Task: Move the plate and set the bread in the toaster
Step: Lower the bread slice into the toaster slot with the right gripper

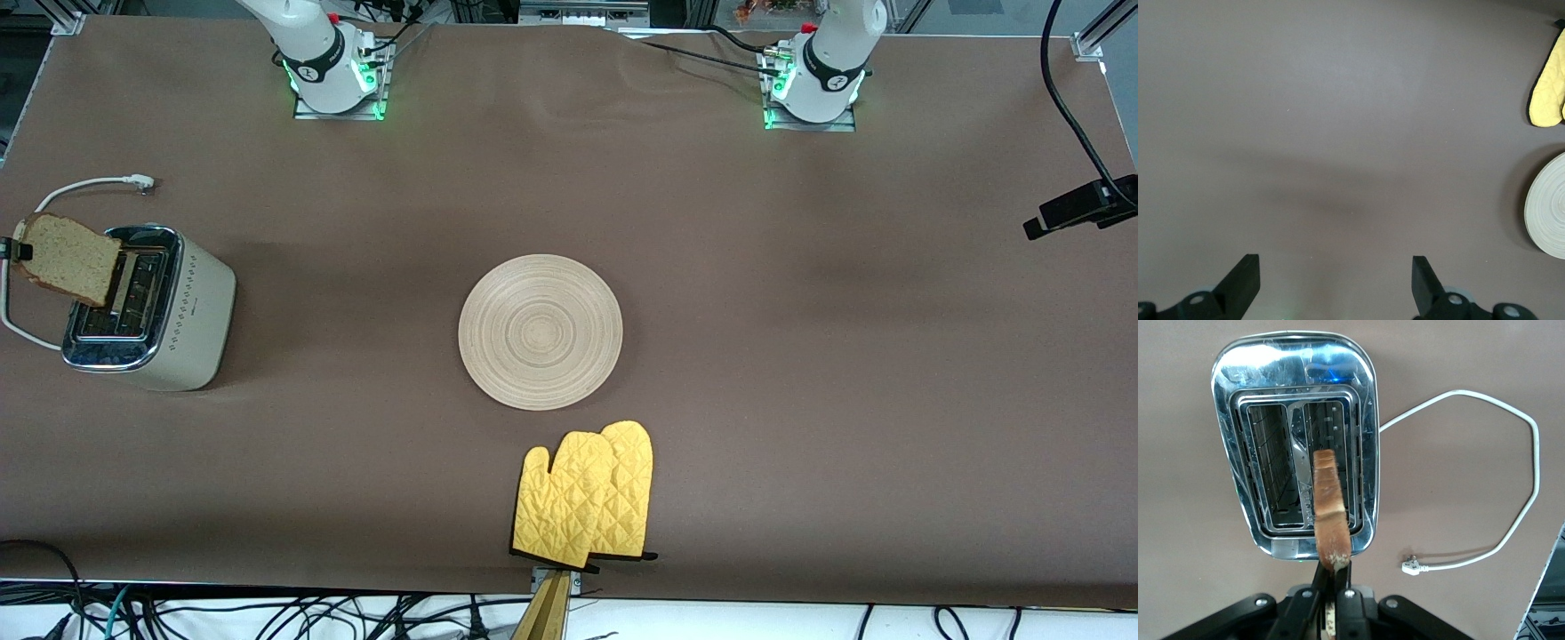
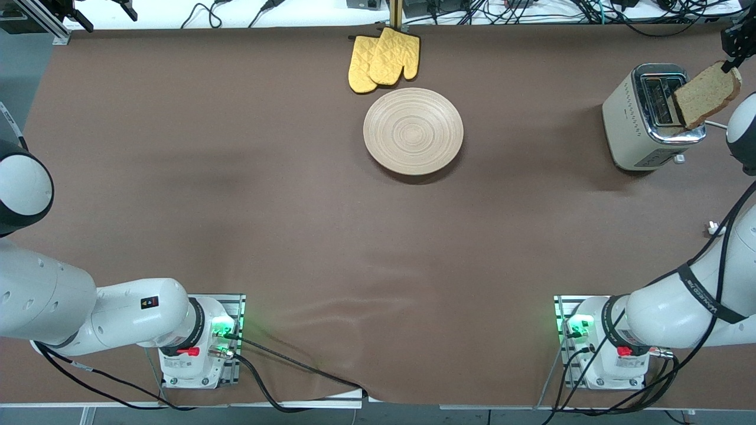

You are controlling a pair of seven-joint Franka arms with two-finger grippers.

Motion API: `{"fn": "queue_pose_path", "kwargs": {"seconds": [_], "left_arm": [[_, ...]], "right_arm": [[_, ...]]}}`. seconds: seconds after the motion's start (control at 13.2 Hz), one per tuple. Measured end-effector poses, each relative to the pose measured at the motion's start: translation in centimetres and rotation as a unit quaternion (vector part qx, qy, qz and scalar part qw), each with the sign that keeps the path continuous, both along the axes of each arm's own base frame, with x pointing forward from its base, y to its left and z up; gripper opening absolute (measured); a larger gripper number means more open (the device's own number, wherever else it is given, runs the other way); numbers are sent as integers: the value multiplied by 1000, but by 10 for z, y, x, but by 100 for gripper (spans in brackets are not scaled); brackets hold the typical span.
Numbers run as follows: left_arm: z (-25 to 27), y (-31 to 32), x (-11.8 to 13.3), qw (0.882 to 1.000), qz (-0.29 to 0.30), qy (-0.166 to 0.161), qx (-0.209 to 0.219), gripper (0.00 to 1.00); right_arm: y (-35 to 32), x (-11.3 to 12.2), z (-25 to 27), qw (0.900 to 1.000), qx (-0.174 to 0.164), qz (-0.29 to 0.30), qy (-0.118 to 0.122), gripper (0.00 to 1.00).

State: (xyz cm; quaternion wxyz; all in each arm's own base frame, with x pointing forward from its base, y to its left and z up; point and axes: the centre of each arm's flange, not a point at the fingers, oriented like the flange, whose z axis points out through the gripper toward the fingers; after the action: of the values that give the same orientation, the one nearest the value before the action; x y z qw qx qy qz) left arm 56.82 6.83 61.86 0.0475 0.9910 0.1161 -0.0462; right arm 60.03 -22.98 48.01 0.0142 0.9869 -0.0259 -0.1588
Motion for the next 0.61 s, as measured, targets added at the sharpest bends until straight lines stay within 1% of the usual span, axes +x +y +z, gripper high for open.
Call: {"fn": "queue_pose_path", "kwargs": {"seconds": [0.61], "left_arm": [[0,0,0,1000,0,0,0,100]], "right_arm": [[-2,13,-13,1000,-15,6,-19,6]]}}
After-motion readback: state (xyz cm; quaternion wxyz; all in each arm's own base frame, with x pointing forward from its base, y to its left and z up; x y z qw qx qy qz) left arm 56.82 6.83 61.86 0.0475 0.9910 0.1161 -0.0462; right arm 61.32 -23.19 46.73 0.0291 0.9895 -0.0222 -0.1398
